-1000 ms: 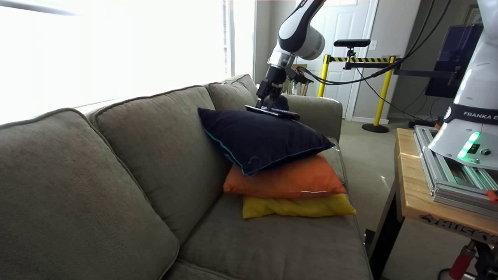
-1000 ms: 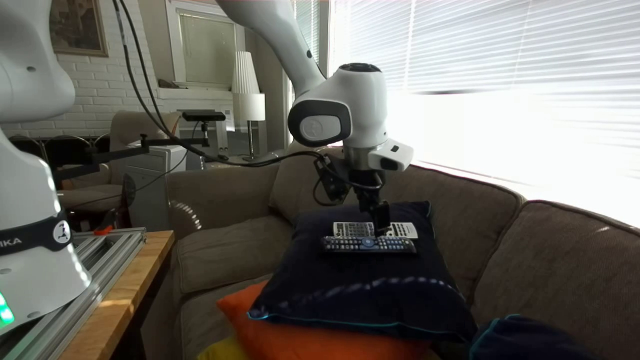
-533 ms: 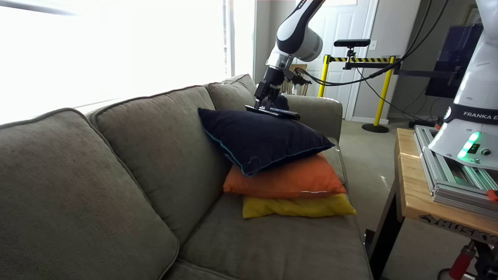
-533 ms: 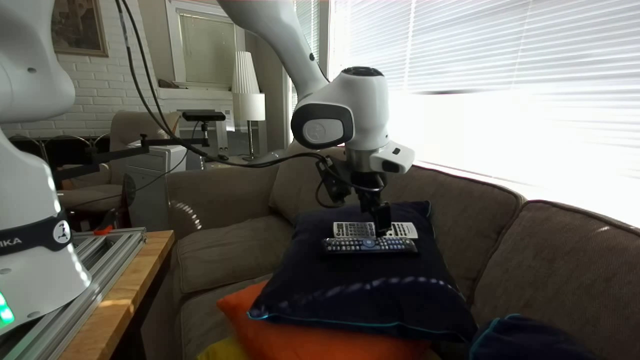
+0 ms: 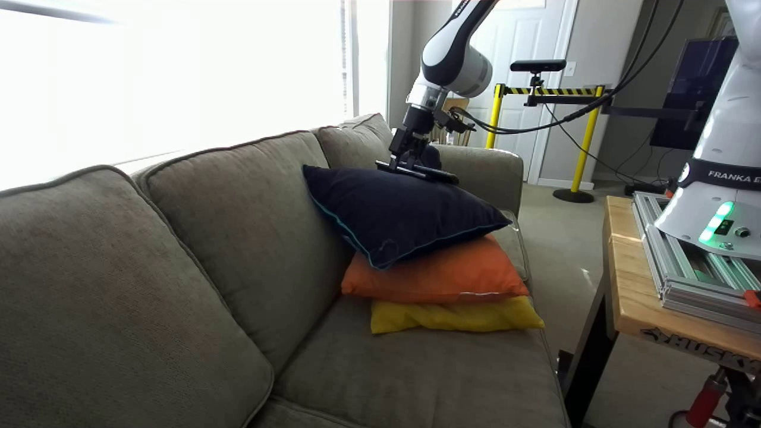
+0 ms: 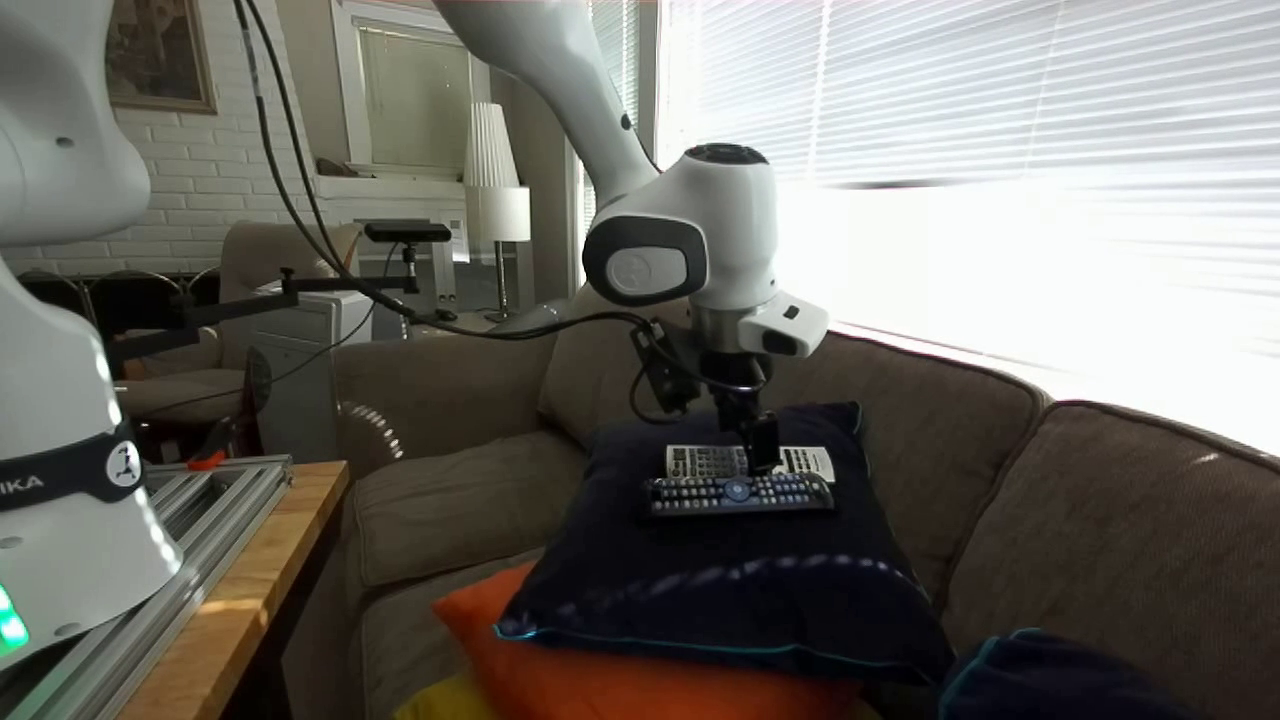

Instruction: Move the black button to the right and move the grey button to the left

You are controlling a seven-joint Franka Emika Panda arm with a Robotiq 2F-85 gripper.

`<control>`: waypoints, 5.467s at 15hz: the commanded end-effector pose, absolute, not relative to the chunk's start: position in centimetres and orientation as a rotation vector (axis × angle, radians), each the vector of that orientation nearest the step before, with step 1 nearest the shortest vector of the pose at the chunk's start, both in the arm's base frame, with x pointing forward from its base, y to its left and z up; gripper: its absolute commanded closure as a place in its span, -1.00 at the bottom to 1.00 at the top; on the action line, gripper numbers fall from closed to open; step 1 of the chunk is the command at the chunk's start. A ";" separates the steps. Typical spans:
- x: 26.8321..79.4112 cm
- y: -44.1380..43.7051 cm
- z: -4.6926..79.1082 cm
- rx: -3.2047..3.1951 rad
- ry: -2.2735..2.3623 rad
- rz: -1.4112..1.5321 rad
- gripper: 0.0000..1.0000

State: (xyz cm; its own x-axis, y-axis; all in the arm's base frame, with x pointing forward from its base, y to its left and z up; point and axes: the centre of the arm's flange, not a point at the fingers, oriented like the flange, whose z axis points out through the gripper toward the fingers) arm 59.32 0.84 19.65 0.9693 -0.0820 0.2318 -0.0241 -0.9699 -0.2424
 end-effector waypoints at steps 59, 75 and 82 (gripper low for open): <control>61.9 9.6 28.7 -2.922 -0.198 -0.417 0.03; 54.8 1.3 42.5 -3.012 -0.389 -0.125 -1.00; 51.2 -0.7 45.3 -3.005 -0.400 -0.123 -1.00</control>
State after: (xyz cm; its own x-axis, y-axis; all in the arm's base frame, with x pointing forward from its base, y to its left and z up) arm 53.66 0.26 44.44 0.9687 0.2300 0.0932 0.2401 -0.9636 -0.1175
